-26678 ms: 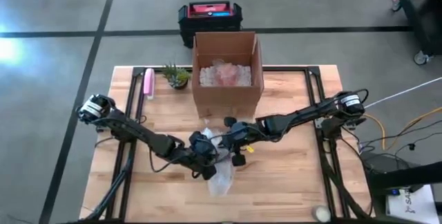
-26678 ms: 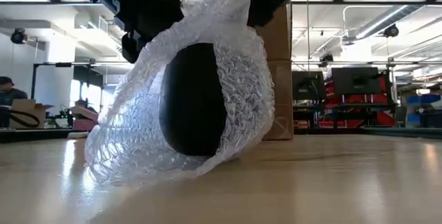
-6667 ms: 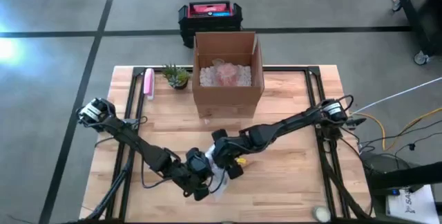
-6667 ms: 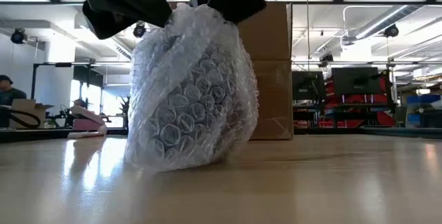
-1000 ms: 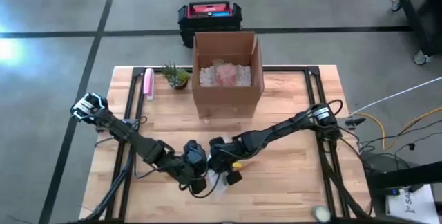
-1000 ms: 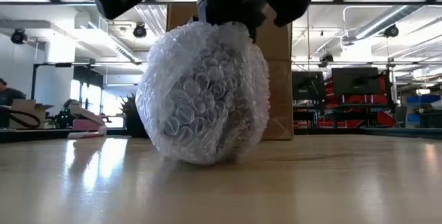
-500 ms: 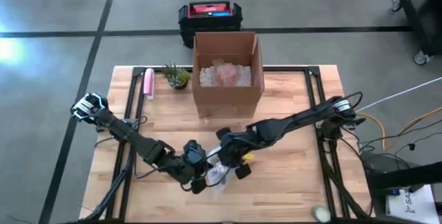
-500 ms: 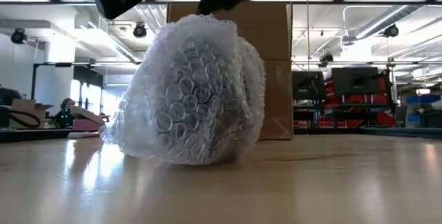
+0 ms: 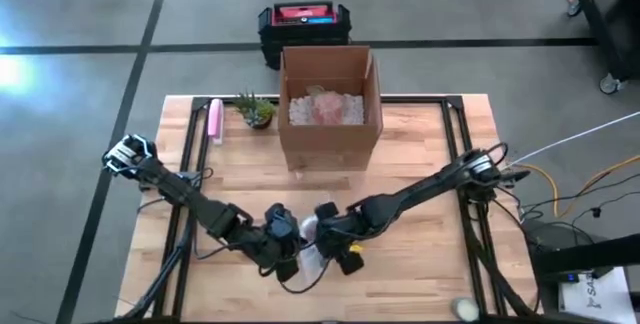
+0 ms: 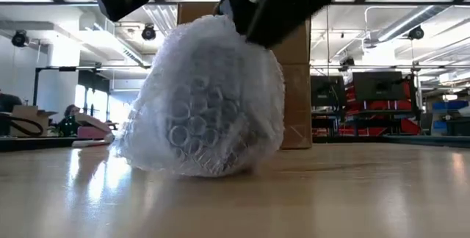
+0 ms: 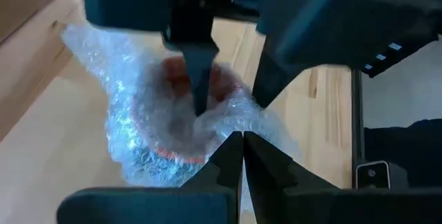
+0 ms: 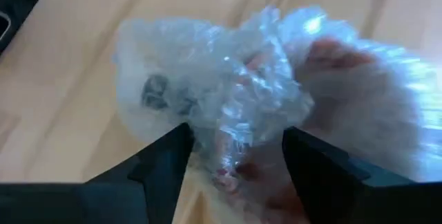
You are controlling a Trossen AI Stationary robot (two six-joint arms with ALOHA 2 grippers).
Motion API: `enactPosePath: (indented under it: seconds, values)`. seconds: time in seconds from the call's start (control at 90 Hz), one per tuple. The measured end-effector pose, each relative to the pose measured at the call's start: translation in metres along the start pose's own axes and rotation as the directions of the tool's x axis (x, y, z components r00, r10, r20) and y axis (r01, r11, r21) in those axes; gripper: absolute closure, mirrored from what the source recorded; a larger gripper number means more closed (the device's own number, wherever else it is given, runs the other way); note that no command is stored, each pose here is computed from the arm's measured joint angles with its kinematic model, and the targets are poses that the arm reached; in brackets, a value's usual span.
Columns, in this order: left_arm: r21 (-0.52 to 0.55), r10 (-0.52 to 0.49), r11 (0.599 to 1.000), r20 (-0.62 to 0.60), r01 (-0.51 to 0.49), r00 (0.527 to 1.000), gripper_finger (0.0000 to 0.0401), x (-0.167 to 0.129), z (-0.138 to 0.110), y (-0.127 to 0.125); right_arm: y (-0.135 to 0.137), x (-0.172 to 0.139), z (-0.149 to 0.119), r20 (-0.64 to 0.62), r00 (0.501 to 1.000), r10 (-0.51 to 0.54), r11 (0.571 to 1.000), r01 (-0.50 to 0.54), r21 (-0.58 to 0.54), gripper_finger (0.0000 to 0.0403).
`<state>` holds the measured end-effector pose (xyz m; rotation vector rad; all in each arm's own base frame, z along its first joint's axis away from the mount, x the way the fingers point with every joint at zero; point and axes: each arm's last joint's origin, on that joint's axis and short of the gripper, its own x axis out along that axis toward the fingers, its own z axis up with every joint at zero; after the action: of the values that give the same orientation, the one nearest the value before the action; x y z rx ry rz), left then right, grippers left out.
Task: Wrap mug
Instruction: Put the wrapped black mug into the box
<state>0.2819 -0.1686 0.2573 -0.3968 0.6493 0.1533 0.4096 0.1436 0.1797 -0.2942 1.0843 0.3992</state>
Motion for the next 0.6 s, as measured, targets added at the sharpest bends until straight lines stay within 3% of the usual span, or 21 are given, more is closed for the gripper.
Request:
enactPosePath:
  seconds: [0.211,0.422,0.6]
  values:
    - [0.003,0.0,1.0,-0.004,0.0,1.0,0.0401,0.0,-0.001,0.0,-0.001,0.026,-0.004,-0.027,1.0,-0.004,1.0,0.004,-0.002,0.0248]
    - [-0.003,-0.004,1.0,-0.003,0.004,1.0,0.0401,0.0,-0.001,-0.001,0.001,0.019,-0.007,-0.055,0.998,0.017,0.999,-0.02,-0.042,0.0379]
    - [-0.003,-0.006,1.0,-0.004,0.006,1.0,0.0401,-0.001,-0.002,-0.002,0.009,-0.02,0.0,-0.04,0.999,0.006,0.997,-0.009,-0.074,0.0381]
